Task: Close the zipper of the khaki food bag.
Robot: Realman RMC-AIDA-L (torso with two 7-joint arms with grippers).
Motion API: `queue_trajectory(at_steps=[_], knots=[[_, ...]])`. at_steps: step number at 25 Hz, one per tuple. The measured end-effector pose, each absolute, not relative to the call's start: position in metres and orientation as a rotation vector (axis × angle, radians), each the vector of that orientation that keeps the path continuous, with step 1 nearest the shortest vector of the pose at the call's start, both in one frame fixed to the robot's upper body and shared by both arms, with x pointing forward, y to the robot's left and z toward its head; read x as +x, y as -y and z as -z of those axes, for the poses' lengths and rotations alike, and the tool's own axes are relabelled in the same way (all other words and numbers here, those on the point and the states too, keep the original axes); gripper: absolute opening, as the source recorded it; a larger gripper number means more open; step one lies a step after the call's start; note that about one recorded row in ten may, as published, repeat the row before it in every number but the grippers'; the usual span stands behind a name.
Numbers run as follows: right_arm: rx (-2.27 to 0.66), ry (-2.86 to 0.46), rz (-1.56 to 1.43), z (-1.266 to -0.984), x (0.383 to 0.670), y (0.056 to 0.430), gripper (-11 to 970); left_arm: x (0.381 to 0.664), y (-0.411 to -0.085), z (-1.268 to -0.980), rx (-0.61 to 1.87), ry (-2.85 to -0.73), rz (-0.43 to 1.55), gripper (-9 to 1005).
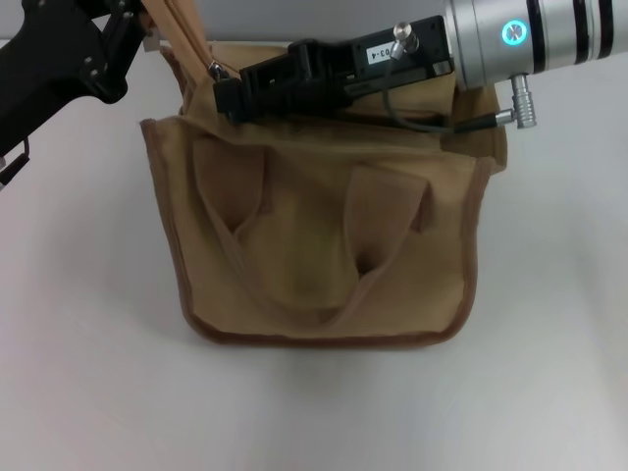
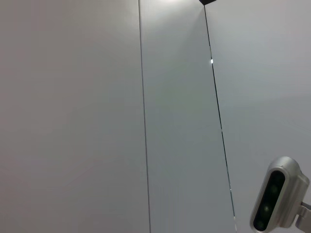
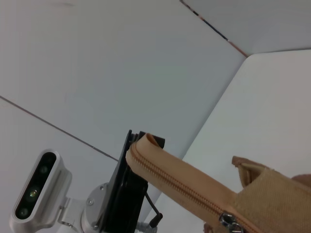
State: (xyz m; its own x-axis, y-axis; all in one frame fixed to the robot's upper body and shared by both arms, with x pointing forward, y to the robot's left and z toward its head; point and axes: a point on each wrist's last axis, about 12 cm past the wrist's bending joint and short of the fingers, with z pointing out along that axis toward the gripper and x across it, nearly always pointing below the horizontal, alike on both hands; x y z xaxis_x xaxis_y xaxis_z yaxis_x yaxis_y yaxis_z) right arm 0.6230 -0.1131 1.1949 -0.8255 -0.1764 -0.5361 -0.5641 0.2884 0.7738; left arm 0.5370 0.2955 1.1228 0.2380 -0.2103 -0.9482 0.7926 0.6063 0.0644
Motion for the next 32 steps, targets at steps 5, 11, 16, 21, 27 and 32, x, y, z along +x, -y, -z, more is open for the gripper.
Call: queue_trajectory(at_steps=[5, 11, 16, 21, 27, 32], knots=[[-0.674, -2.203, -1.558, -1.198, 0.624, 0.11, 424, 0.537, -0.295, -1.123, 0.624, -1.126, 0.754, 16], [-0.678, -2.193, -1.58, -1.199, 0.623, 0.108, 423, 0.537, -0.294, -1.123, 0.62, -1.129, 0.757, 16], [-0.687, -2.208, -1.593, -1.198, 0.62, 0.107, 423, 0.538, -0.295, -1.122, 0.616, -1.135, 0.753, 16], [-0.682, -2.219, -1.586, -1.197, 0.621, 0.105, 424, 0.537, -0.294, -1.123, 0.616, -1.133, 0.759, 16], [-0.697, -2.239, -1.578, -1.196, 0.621, 0.098, 424, 0.538, -0.293, -1.122, 0.616, -1.135, 0.761, 15], [-0.701, -2.229, -1.588, -1.2, 0.622, 0.097, 422, 0.538, -0.293, -1.122, 0.615, -1.137, 0.757, 15]])
